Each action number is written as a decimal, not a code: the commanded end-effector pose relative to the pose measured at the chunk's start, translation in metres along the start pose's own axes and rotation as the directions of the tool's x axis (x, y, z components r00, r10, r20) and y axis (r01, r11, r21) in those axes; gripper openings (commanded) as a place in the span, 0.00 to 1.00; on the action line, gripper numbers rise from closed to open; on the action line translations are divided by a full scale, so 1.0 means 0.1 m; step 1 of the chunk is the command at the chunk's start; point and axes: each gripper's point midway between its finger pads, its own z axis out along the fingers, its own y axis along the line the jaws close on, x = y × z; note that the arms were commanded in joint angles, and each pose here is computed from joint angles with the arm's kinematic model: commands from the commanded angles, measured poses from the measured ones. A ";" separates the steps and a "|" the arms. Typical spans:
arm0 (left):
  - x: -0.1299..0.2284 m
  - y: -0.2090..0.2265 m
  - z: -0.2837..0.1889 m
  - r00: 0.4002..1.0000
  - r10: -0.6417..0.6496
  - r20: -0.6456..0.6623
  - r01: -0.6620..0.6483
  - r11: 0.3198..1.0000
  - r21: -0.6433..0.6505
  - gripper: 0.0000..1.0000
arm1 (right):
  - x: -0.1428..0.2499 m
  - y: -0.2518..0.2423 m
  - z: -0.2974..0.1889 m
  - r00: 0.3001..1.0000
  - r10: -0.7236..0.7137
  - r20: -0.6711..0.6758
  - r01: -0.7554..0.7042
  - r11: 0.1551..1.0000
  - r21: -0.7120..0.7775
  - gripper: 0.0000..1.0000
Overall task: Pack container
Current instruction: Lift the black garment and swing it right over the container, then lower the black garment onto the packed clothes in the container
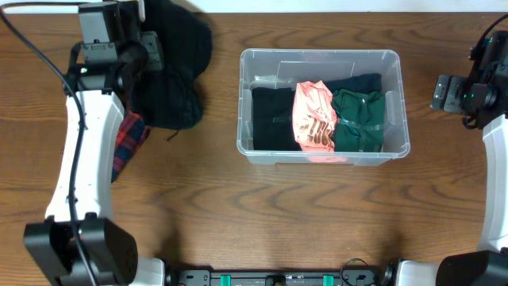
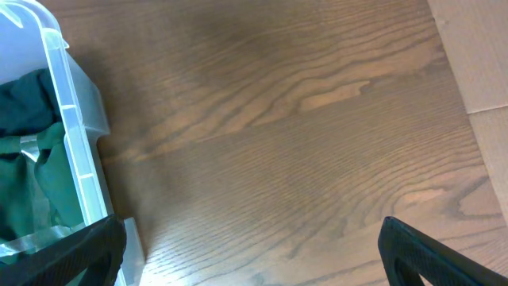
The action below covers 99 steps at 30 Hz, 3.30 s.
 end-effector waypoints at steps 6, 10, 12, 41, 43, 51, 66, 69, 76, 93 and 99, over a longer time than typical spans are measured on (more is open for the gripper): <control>-0.53 -0.77 -1.10 0.931 0.215 0.295 -0.295 0.918 0.264 0.06 | -0.02 -0.04 -0.01 1.000 0.013 0.004 -0.013 1.000 0.015 0.99; -0.51 -1.19 -1.43 0.860 0.320 0.398 -0.464 0.815 0.347 0.06 | -0.02 -0.04 -0.01 1.000 0.013 0.004 -0.013 1.000 0.015 0.99; -0.44 -1.47 -1.55 0.818 0.361 0.447 -0.545 0.733 0.406 0.06 | -0.02 -0.04 -0.01 1.000 0.013 0.004 -0.013 1.000 0.015 0.99; 0.32 -2.97 -1.34 0.512 0.560 0.651 -0.852 0.234 0.468 0.06 | -0.02 -0.04 -0.01 1.000 0.013 0.004 -0.013 1.000 0.015 0.99; 0.29 -2.98 -1.35 0.503 0.554 0.663 -0.859 0.233 0.457 0.06 | -0.02 -0.04 -0.01 1.000 0.013 0.004 -0.013 1.000 0.015 0.99; 0.36 -3.05 -1.24 0.511 0.559 0.653 -0.851 0.219 0.478 0.06 | -0.02 -0.04 -0.01 1.000 0.013 0.004 -0.013 1.000 0.015 0.99; 0.05 -3.16 -1.28 0.427 0.515 0.743 -0.904 0.220 0.367 0.06 | -0.02 -0.04 -0.01 1.000 0.013 0.004 -0.013 1.000 0.015 0.99; -0.01 -3.17 -1.30 0.409 0.504 0.761 -0.912 0.223 0.343 0.06 | -0.02 -0.04 -0.01 1.000 0.013 0.004 -0.013 1.000 0.015 0.99; -0.17 -3.16 -1.30 0.381 0.509 0.772 -0.923 0.263 0.282 0.06 | -0.02 -0.04 -0.01 1.000 0.013 0.004 -0.013 1.000 0.015 0.99; -0.29 -3.08 -1.24 0.373 0.535 0.758 -0.921 0.313 0.232 0.06 | -0.02 -0.04 -0.01 1.000 0.013 0.004 -0.013 1.000 0.015 0.99; -0.04 -3.03 -1.16 0.437 0.568 0.697 -0.899 0.290 0.327 0.06 | -0.02 -0.04 -0.01 1.000 0.013 0.004 -0.013 1.000 0.015 0.99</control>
